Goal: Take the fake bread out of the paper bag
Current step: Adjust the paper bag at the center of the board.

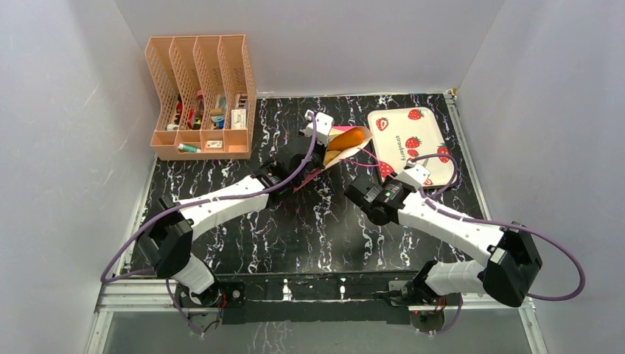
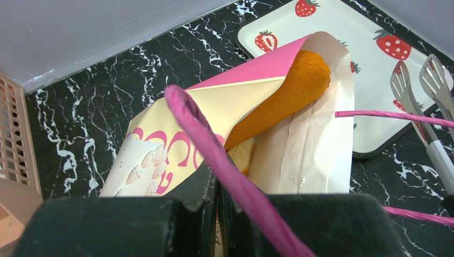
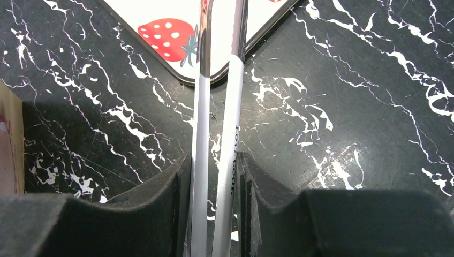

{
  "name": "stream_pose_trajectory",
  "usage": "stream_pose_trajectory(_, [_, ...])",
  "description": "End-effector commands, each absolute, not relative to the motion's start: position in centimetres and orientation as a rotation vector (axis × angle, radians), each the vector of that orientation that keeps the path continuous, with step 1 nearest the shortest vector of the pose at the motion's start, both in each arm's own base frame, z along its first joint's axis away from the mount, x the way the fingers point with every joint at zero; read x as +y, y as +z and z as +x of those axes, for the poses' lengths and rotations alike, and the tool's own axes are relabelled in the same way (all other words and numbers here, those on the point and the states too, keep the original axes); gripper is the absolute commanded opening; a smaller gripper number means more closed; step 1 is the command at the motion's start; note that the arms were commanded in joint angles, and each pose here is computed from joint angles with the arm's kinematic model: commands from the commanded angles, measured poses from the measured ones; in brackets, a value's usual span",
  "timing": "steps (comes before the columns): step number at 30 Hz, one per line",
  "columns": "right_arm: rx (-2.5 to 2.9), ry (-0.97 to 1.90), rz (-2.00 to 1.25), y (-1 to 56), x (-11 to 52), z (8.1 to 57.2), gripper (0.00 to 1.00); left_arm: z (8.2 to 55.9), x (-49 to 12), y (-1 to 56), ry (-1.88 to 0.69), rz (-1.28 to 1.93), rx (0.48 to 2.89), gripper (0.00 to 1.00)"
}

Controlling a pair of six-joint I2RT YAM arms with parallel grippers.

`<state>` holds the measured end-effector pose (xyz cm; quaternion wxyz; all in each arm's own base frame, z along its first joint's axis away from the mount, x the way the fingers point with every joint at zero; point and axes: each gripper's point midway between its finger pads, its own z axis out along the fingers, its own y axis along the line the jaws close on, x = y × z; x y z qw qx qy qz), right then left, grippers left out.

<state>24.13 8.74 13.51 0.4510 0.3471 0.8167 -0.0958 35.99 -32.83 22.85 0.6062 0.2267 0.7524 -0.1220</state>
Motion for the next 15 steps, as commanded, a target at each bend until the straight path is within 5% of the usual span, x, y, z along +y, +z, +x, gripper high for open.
stream_pose_trajectory(1, [1.908,-0.201,0.875,17.0,8.3,25.0,0.00,35.6,-32.0,22.0,-0.318,0.389,1.812,0.00])
stream_pose_trajectory(11, [1.890,-0.206,0.805,19.1,9.2,26.5,0.00,40.3,-29.4,26.5,-0.062,0.257,1.741,0.00])
stream_pose_trajectory(15, [1.905,-0.219,0.790,18.9,9.7,26.8,0.00,42.5,-27.7,29.1,-0.044,0.201,1.731,0.12])
